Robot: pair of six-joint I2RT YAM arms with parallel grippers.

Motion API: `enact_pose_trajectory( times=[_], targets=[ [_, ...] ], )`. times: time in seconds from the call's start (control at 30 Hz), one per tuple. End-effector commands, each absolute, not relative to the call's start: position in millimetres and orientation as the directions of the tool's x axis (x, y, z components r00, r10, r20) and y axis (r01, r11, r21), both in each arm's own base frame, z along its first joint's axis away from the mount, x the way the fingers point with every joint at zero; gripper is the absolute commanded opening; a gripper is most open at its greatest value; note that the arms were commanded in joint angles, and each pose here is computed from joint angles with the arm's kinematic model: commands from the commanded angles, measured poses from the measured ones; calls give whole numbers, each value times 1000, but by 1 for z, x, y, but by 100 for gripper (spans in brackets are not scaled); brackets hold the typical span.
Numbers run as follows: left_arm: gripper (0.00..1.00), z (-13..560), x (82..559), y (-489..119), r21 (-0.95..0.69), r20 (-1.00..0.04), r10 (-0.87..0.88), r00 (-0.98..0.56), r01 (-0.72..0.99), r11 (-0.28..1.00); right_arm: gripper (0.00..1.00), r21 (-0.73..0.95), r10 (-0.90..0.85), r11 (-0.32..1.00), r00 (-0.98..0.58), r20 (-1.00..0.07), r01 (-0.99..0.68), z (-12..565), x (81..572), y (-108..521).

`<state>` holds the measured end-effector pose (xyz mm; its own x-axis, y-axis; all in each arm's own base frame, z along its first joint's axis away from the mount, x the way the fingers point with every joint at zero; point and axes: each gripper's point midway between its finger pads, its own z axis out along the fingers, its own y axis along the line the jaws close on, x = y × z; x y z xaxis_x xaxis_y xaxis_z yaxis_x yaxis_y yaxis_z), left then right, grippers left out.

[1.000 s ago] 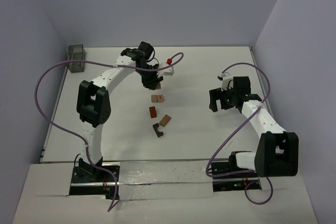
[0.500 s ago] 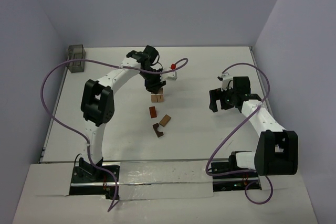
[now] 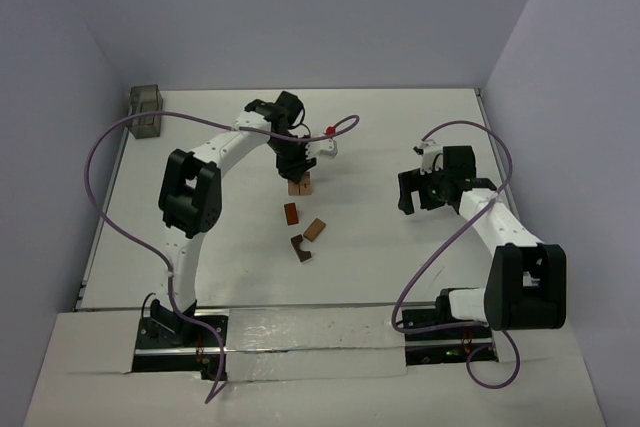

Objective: Build the wood block tower

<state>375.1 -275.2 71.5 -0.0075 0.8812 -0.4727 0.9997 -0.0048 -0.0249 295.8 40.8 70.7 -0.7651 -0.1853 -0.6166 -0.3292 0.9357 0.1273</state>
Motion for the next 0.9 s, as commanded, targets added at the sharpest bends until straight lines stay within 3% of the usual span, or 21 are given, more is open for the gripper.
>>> enact_pose_trajectory(
  times=[0.0, 0.87],
  targets=[
    [25, 69, 375, -281, -35, -489, 872, 11, 999, -32, 100, 117, -172, 938, -734, -656, -325, 83, 312, 39],
    [36, 55, 369, -285, -70, -477, 879, -3, 997, -35, 100, 116, -177, 939, -741, -648, -325, 80, 313, 39]
  ],
)
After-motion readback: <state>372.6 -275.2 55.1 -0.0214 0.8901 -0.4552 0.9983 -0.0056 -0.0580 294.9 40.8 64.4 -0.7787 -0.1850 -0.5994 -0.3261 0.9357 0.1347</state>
